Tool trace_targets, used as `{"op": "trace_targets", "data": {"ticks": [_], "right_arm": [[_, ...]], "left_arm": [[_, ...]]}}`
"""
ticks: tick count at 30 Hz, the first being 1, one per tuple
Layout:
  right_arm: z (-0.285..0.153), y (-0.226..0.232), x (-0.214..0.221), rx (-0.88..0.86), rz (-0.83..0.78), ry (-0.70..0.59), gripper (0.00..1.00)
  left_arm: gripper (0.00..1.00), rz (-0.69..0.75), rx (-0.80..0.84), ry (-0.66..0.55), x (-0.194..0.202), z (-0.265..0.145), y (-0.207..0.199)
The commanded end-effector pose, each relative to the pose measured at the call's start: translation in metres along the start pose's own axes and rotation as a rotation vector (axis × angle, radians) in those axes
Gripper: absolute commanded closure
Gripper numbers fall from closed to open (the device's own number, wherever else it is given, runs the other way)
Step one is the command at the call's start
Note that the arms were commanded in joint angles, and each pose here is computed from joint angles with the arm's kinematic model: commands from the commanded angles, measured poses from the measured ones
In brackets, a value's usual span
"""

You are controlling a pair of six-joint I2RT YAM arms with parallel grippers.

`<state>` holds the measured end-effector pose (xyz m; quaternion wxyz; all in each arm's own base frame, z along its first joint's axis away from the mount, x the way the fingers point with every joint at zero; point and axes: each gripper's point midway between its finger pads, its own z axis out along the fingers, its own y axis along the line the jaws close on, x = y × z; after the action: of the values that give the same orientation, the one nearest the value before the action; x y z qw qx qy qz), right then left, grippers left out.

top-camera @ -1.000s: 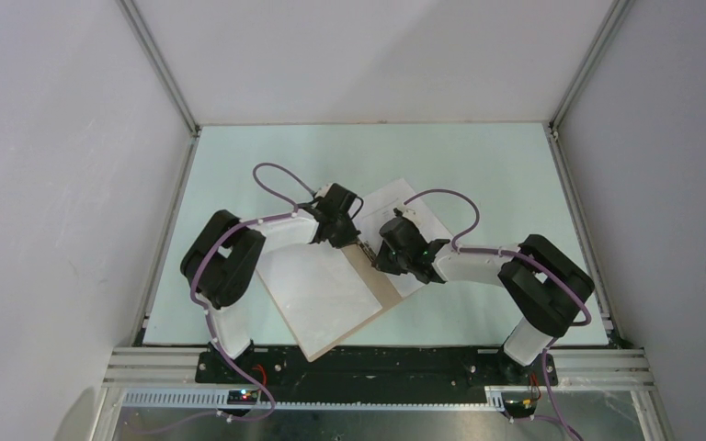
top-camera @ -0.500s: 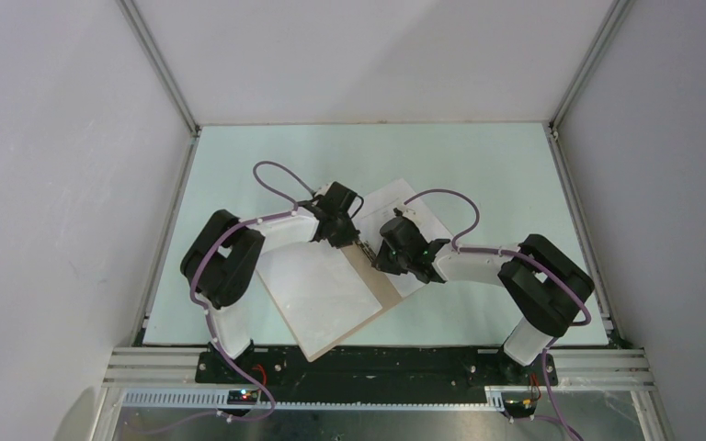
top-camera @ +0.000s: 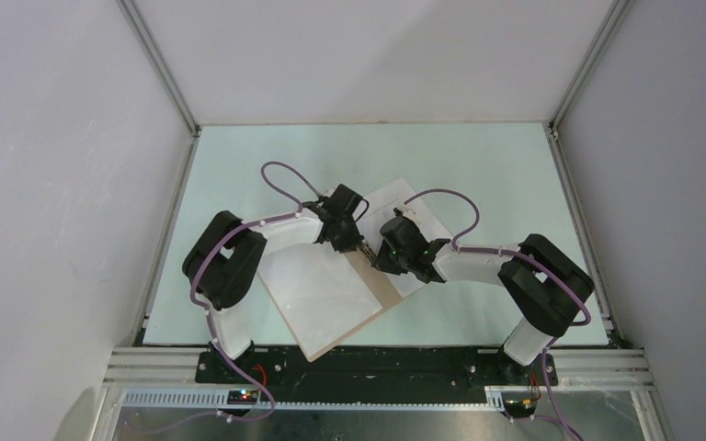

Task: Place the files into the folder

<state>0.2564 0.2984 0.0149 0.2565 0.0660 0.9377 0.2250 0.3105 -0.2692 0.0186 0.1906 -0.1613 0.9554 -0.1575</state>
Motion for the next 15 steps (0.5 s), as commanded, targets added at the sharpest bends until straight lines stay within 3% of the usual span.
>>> {"op": "trace_targets", "data": {"ticks": [1,15], "right_arm": [[-0.004,-0.131,0.067,0.431,-0.116,0.210,0.96],[-0.008,-0.126,0.063,0.417,-0.120,0.199,0.97]], "left_arm": [[0.75,0.062,-0.006,0.059,0.016,-0.007,-0.003],[0.76,0.054,-0.185,-0.005,0.010,0.019,0.028]]}}
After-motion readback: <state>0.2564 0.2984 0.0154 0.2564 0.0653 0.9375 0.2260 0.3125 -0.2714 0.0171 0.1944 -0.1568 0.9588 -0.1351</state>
